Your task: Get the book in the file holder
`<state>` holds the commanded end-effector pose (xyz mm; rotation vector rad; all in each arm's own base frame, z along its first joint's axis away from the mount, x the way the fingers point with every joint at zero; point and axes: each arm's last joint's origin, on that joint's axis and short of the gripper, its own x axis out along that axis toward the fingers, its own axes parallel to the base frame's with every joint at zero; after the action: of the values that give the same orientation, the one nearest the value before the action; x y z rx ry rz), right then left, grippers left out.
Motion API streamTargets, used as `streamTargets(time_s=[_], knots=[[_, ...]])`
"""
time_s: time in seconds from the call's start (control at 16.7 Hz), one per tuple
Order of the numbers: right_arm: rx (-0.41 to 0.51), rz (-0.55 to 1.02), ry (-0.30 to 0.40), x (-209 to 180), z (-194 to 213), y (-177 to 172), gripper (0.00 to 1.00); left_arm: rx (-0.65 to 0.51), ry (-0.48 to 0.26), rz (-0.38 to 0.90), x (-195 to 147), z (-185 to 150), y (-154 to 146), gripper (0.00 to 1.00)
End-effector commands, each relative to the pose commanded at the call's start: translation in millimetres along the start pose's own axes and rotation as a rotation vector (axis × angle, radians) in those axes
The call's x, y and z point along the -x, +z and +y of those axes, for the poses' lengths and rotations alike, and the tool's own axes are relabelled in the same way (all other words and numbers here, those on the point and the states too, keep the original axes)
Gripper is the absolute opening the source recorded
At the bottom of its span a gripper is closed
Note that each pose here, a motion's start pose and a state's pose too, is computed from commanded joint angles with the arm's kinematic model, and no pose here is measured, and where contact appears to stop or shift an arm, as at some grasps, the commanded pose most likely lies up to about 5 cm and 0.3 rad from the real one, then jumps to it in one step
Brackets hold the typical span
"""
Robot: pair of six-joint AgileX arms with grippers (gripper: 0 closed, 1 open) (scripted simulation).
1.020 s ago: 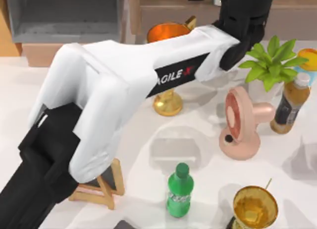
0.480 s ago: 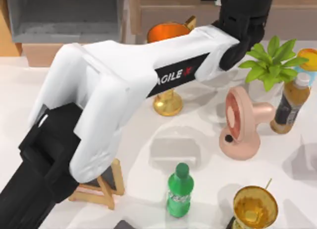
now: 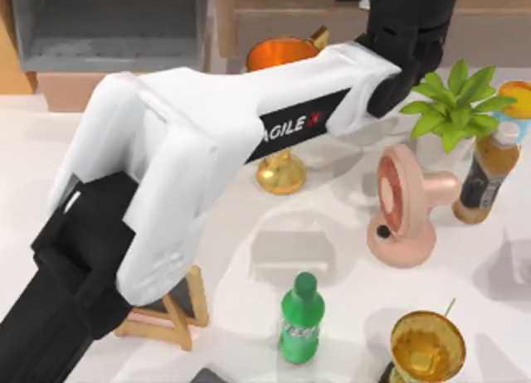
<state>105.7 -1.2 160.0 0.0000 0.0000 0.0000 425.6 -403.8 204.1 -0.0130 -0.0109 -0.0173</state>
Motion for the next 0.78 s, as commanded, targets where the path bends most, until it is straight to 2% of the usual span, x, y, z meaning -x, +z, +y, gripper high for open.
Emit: streamTargets(time_s=[0.48,0.78], knots=[[0.000,0.000,0.000,0,0,0,1.00,0.000,-0.004,-0.001,2,-2,15,0.00],[0.000,0.000,0.000,0,0,0,1.00,-0.005,-0.003,0.003,1,-2,12,0.00]])
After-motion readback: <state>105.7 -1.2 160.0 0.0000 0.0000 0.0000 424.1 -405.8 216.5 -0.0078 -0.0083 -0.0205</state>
